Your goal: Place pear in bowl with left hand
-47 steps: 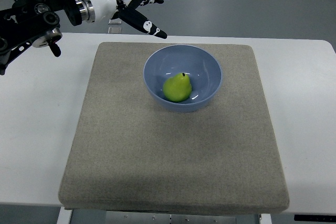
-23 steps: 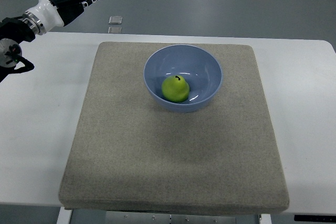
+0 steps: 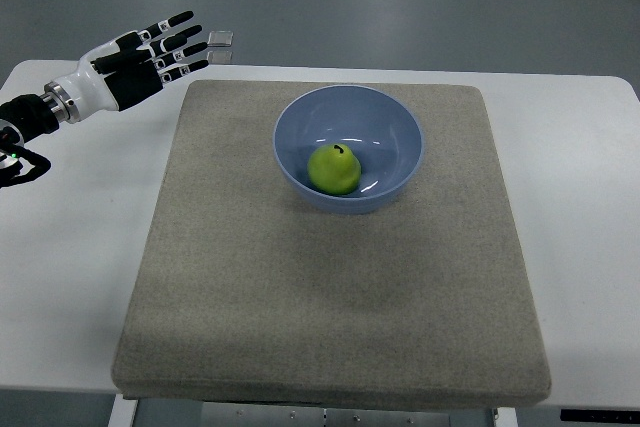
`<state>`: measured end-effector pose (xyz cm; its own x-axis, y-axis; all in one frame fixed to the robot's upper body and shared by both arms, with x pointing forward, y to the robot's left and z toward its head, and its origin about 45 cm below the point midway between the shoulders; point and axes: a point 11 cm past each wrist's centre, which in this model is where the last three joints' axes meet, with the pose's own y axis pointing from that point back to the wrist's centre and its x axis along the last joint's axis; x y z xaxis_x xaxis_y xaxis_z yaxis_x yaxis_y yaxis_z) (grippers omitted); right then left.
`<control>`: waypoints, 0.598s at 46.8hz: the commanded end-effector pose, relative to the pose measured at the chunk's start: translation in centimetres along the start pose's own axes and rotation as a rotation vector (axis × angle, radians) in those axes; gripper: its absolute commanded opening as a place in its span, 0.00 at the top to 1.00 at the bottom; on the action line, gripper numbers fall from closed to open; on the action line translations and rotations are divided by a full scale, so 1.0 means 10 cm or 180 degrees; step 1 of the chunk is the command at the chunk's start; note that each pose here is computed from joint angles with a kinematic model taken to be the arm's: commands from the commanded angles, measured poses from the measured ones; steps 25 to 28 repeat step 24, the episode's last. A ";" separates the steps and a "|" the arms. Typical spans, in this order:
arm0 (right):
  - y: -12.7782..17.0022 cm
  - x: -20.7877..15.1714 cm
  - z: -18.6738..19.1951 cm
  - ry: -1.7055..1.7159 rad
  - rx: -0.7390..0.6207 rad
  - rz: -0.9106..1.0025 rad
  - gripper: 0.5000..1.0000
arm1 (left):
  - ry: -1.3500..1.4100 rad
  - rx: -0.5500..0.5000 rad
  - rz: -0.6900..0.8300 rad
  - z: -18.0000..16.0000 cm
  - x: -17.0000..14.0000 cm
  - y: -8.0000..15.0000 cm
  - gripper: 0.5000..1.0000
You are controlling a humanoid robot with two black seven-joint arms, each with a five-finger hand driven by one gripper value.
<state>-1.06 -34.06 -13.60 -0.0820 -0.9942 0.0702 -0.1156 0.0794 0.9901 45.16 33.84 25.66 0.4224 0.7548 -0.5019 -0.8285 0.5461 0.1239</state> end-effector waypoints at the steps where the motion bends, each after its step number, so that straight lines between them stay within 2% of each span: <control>1: 0.00 -0.02 0.00 -0.0023 0.0000 -0.0042 0.15 | 0.0036 -0.0010 -0.0001 0.00 0.00 0.00 0.01; 6: 0.00 -0.06 0.00 -0.0027 0.0006 -0.0076 0.15 | 0.0114 -0.0017 0.0026 -0.06 0.04 0.03 0.01; 28: 0.00 -0.04 -0.07 -0.0072 0.0182 -0.0030 0.15 | 0.0182 -0.0241 0.0311 0.03 0.32 0.20 0.01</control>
